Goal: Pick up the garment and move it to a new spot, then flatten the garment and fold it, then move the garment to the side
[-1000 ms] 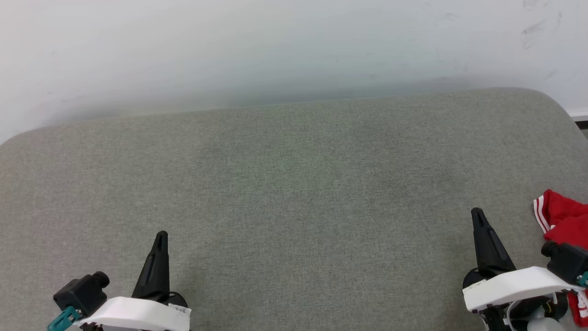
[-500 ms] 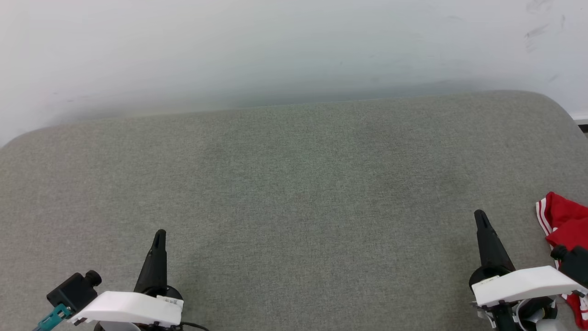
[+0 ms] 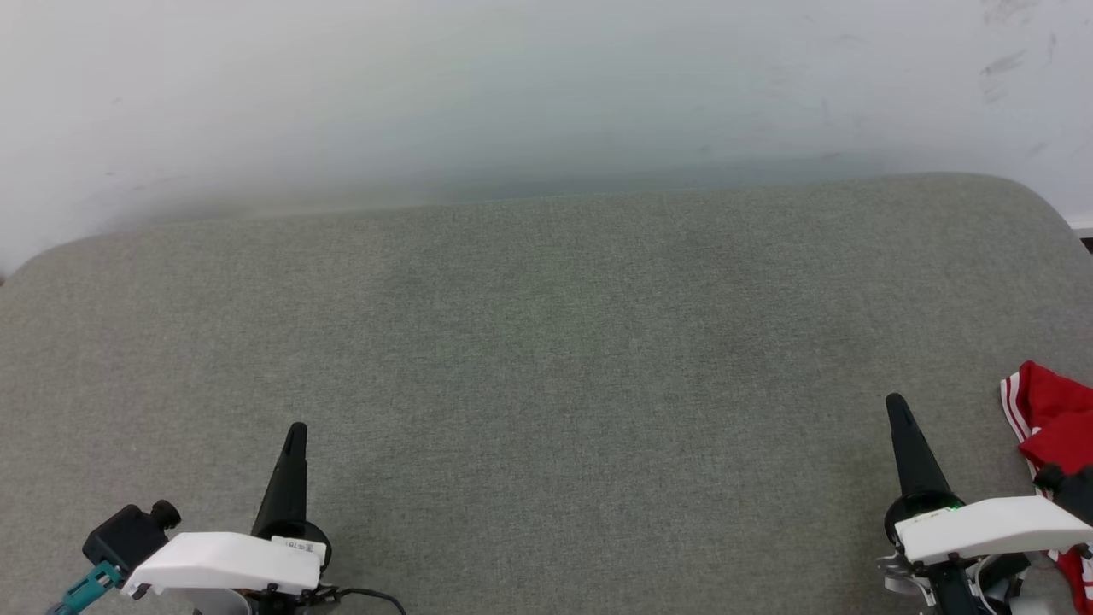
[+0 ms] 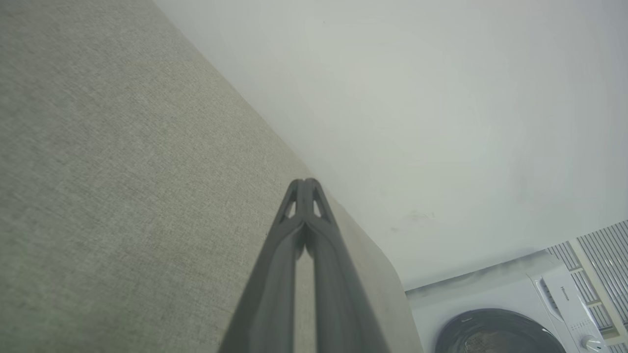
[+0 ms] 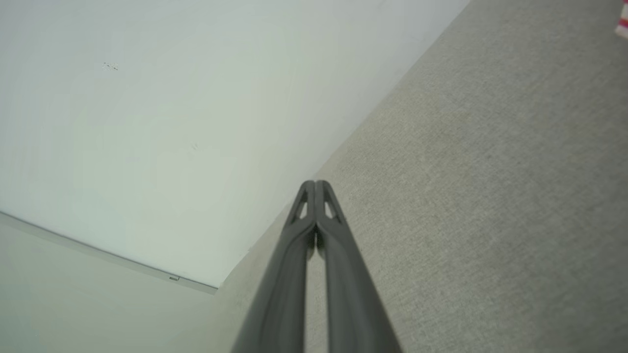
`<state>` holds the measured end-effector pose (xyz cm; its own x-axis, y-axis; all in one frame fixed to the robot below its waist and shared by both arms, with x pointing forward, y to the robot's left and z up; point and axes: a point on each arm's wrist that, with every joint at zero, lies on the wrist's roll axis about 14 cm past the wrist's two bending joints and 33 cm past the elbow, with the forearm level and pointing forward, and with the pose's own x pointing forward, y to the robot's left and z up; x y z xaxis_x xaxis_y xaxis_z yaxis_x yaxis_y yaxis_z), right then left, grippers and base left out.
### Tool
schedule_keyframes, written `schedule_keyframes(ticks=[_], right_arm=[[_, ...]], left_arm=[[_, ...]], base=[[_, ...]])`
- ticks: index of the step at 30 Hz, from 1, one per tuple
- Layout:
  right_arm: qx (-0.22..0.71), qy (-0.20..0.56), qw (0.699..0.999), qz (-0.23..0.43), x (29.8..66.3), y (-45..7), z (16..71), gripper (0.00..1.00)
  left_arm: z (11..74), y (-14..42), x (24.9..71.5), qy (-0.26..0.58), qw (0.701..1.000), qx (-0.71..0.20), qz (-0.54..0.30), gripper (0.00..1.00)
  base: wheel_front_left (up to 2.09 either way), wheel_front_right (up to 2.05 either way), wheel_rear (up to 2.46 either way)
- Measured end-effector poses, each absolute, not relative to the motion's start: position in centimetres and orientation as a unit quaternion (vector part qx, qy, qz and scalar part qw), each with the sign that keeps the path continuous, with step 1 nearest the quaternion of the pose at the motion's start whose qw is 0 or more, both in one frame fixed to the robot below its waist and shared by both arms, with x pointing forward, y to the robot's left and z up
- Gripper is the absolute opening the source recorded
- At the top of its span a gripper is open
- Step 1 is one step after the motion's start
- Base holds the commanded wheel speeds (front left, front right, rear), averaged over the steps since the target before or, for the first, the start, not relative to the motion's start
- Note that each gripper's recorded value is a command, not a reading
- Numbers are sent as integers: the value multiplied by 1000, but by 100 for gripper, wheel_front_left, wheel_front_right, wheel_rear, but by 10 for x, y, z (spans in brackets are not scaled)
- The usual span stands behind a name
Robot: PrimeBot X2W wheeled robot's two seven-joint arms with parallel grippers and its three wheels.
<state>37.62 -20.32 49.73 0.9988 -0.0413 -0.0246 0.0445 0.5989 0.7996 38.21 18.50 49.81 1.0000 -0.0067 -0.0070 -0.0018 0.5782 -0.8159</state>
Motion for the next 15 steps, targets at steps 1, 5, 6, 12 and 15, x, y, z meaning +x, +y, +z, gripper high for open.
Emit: schedule_keyframes(ticks=[1, 5, 6, 12, 15], right_arm=[[453, 2, 891, -24, 376, -203, 497, 0], [472, 1, 881, -23, 378, -203, 498, 0], [478, 0, 878, -23, 379, -204, 499, 0], [506, 2, 862, -23, 380, -204, 499, 0], [519, 2, 854, -23, 380, -204, 499, 0]], left_arm=[[498, 185, 383, 5, 886, -464, -1, 0], [498, 186, 384, 7, 875, -483, 0, 0], [498, 186, 383, 7, 873, -488, 0, 0], [497, 188, 384, 10, 858, -514, 4, 0], [497, 188, 384, 11, 850, -527, 4, 0]], base=[[0, 0, 0], [0, 0, 0], [0, 0, 0], [0, 0, 0], [0, 0, 0]])
